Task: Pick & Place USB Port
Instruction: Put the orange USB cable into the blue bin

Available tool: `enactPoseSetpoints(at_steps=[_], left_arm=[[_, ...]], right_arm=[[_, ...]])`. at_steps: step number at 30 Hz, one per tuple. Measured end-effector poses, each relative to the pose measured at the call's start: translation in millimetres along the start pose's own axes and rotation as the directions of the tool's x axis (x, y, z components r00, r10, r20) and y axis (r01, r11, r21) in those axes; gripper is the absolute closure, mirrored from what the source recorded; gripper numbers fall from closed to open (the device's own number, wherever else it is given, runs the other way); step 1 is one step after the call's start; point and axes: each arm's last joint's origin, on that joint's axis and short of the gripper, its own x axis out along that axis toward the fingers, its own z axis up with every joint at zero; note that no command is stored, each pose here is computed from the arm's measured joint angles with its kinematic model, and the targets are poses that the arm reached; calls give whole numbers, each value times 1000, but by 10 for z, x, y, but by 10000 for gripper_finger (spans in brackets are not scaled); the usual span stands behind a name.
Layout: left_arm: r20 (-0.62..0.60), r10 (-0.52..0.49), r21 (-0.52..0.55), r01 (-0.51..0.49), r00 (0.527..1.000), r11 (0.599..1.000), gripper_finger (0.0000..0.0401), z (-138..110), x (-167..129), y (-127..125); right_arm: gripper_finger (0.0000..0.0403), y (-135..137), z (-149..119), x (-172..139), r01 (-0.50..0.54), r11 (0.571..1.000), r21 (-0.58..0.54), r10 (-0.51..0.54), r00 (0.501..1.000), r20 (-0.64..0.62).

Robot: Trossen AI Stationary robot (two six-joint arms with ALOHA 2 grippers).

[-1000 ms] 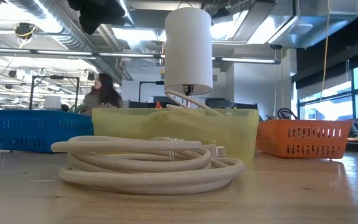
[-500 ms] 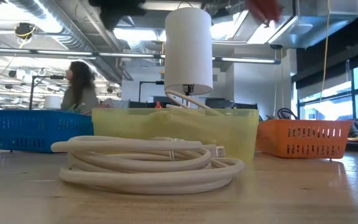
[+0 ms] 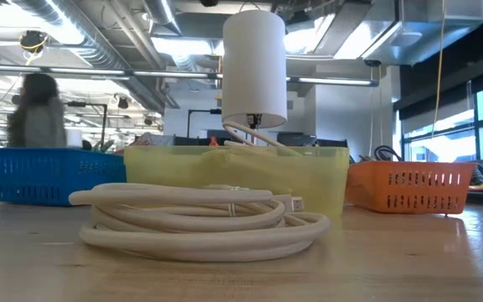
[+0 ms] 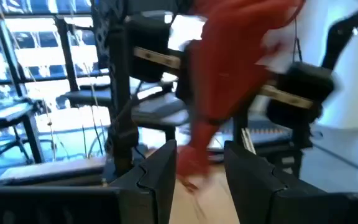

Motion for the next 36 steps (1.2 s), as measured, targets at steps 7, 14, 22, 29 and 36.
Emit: enactPoseSetpoints(at_steps=[7, 14, 22, 29, 36], left_arm=[[118, -73, 6, 73, 990, 997, 274, -19, 91, -7], [105, -160, -38, 165, 982, 986, 274, -34, 89, -30], [126, -198, -57, 207, 972, 977, 232, 13, 77, -100], [132, -191, -41, 197, 973, 979, 200, 23, 75, -95], [142, -130, 4, 131, 981, 991, 238, 34, 77, -77]], right_arm=[[379, -23, 118, 89, -96, 995, -17, 97, 995, 22], [379, -16, 128, 122, -98, 993, -58, 100, 995, 28], [379, -14, 124, 136, -99, 993, -59, 101, 995, 26], [379, -17, 158, 153, -108, 993, -53, 110, 993, 46], [380, -69, 184, 235, -129, 991, -31, 130, 991, 36]])
